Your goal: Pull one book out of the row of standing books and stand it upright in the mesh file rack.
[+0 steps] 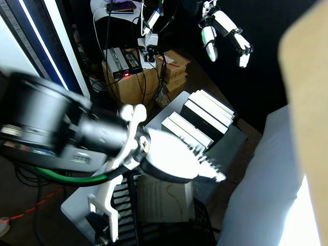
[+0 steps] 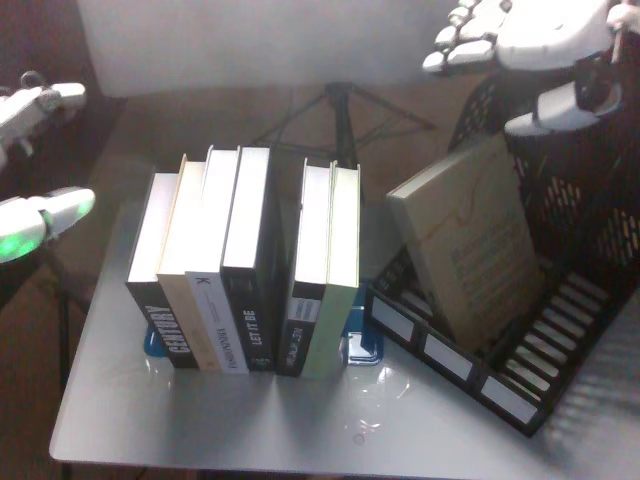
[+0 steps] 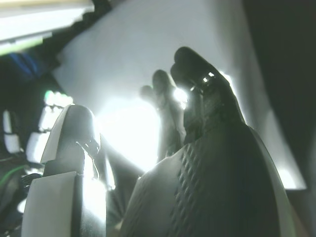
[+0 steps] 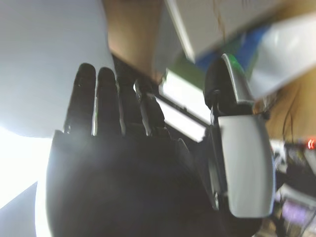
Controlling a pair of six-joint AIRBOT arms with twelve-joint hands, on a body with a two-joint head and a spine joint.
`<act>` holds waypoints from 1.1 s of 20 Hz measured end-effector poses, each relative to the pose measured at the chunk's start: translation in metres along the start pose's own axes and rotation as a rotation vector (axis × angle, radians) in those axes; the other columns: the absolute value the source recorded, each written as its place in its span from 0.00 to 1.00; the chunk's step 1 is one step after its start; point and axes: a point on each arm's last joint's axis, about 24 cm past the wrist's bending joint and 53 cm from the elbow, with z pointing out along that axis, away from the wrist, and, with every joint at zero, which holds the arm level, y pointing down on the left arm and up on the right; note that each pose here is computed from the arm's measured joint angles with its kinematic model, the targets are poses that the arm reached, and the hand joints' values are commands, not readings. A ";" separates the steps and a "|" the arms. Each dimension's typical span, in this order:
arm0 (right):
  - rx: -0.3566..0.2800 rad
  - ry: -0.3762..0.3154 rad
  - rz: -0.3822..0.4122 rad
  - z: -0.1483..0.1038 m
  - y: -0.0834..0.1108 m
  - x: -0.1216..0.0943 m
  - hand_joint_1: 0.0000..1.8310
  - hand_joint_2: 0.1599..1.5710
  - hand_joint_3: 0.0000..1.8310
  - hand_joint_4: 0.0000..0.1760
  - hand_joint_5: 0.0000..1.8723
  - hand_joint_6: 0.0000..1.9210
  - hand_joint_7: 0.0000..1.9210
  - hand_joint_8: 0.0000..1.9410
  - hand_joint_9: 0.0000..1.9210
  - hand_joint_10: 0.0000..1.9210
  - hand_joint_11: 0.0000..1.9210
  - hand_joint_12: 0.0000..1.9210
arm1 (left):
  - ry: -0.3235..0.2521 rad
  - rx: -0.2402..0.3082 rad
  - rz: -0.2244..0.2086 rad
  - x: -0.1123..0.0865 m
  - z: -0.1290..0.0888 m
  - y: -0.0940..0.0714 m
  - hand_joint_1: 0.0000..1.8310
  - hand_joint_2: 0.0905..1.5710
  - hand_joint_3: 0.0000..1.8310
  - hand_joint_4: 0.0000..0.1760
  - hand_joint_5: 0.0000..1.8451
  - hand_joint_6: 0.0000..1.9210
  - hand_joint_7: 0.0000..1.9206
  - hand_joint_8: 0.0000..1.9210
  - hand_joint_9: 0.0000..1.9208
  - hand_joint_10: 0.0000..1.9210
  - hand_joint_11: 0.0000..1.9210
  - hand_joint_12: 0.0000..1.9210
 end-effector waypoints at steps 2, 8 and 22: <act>-0.040 0.007 0.094 -0.010 0.001 0.004 0.14 0.86 0.00 0.09 0.00 0.00 0.00 0.00 0.00 0.00 0.00 0.18 | 0.016 0.015 0.005 0.004 0.009 -0.005 0.31 0.83 0.00 0.00 0.06 0.03 0.09 0.00 0.03 0.23 0.00 0.66; -0.168 -0.104 0.359 -0.041 0.014 -0.004 0.06 0.84 0.00 0.12 0.00 0.00 0.00 0.00 0.01 0.02 0.00 0.76 | 0.080 0.067 0.026 0.022 0.023 -0.024 0.23 0.84 0.00 0.02 0.05 0.01 0.07 0.00 0.01 0.21 0.00 0.59; -0.271 -0.151 0.622 -0.105 0.042 0.055 0.00 0.87 0.02 0.00 0.00 0.00 0.00 0.00 0.00 0.00 0.00 0.00 | 0.219 0.228 0.085 0.064 0.031 -0.076 0.00 0.81 0.00 0.21 0.01 0.00 0.00 0.00 0.00 0.00 0.00 0.00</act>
